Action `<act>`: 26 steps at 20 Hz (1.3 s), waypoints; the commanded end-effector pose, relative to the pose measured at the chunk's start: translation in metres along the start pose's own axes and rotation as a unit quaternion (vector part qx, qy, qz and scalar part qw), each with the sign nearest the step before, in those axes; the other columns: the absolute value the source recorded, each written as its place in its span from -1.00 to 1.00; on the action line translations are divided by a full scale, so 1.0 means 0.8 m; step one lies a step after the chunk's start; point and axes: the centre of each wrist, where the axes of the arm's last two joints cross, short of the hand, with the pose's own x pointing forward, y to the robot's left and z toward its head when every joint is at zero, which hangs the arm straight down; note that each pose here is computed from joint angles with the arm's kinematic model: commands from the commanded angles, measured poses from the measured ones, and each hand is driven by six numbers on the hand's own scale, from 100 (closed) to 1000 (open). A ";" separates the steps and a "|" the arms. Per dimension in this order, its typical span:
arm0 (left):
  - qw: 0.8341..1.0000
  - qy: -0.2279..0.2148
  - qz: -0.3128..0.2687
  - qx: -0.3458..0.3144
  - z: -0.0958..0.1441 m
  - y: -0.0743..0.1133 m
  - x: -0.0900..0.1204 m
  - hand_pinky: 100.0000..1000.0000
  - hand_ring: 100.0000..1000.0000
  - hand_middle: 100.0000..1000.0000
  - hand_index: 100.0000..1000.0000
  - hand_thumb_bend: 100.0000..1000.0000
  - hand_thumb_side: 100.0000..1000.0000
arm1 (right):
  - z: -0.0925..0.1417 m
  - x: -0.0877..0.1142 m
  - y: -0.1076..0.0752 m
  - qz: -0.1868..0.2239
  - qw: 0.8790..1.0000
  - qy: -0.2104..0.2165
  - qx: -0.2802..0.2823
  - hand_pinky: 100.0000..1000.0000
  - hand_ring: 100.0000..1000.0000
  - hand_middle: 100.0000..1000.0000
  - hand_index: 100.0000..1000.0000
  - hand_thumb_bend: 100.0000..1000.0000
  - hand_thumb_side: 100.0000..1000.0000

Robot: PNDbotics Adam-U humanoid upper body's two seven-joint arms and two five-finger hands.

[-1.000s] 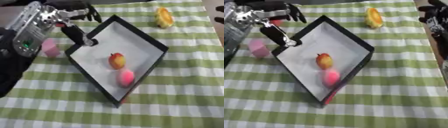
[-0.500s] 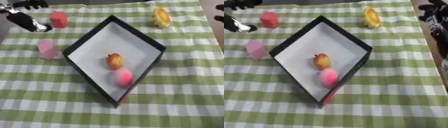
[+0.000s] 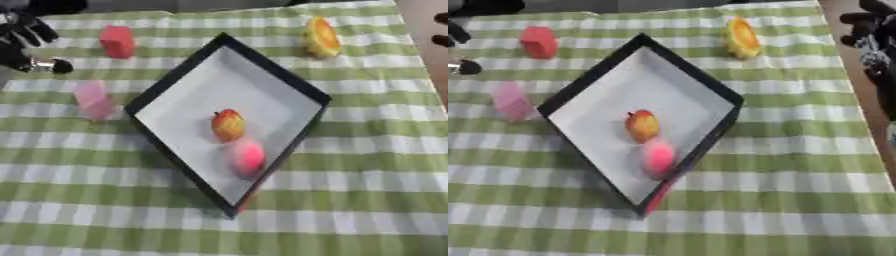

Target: Pick up objects on the table and place them in the box.

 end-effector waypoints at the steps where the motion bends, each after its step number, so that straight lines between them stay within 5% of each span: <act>1: 1.000 0.021 0.015 0.012 0.012 0.018 -0.001 0.64 0.63 0.51 0.65 0.51 0.08 | -0.008 0.012 -0.008 0.017 1.000 -0.015 0.008 0.71 0.92 0.48 0.82 -1.00 0.12; 26: 0.998 0.049 -0.041 -0.029 -0.043 -0.017 0.036 0.61 0.61 0.48 0.63 0.62 -0.04 | -0.007 0.007 -0.004 0.008 1.000 -0.008 0.015 0.72 0.92 0.49 0.83 -1.00 0.13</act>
